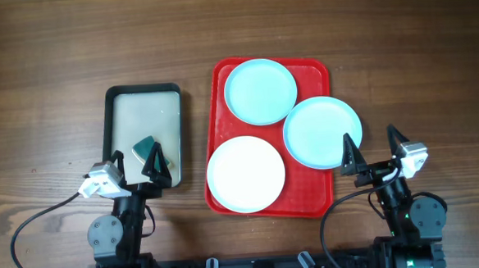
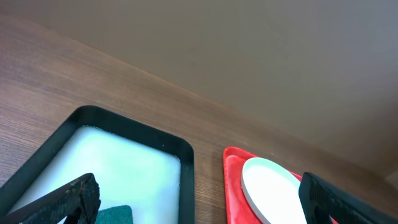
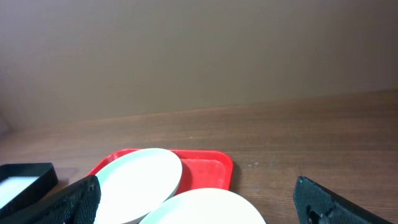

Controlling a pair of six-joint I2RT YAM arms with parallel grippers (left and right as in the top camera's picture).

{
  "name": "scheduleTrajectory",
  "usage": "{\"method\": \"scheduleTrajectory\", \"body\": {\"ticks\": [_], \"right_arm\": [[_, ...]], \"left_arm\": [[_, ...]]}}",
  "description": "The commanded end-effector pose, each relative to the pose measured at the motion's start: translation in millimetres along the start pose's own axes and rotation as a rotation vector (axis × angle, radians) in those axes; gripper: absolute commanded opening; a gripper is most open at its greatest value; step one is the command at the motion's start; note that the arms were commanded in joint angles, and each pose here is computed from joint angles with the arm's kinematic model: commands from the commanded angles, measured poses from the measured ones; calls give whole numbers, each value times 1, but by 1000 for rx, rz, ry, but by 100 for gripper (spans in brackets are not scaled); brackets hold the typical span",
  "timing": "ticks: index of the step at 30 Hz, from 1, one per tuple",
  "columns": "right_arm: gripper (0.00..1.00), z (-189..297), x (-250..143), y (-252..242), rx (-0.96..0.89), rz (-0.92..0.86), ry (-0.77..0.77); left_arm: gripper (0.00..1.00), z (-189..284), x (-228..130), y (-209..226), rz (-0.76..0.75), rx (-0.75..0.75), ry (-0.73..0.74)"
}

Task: Clean dirty plates on tray and stack at the side
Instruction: 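Move left gripper to the sponge and right gripper to the white plate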

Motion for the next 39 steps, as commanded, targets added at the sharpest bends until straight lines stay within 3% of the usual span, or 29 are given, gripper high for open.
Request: {"method": "scheduleTrajectory", "body": {"ticks": [1, 32, 34, 36, 39], "right_arm": [[100, 0, 1, 0, -6, 12, -7], [100, 0, 5, -3, -29, 14, -28], [100, 0, 8, 5, 31, 21, -39], [100, 4, 20, 32, 211, 52, -78], [100, 17, 65, 51, 280, 96, -146]], "left_arm": [[100, 0, -3, 0, -2, -5, 1], [100, 0, 0, -1, -3, -14, -13], [100, 0, -5, -9, -3, -69, 24], [100, 1, -5, -20, -18, -136, 38], [100, 10, 21, -46, -33, -230, 17]]}}
Point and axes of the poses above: each gripper's point midway between its finger pads, its own z axis back along the fingers, its own y axis along the line the jaws close on, x = y × z, the point moved 3 cm from there along z, back along the fingers, and after that the axes turned 1 degree about z, right-handed, at the moved point
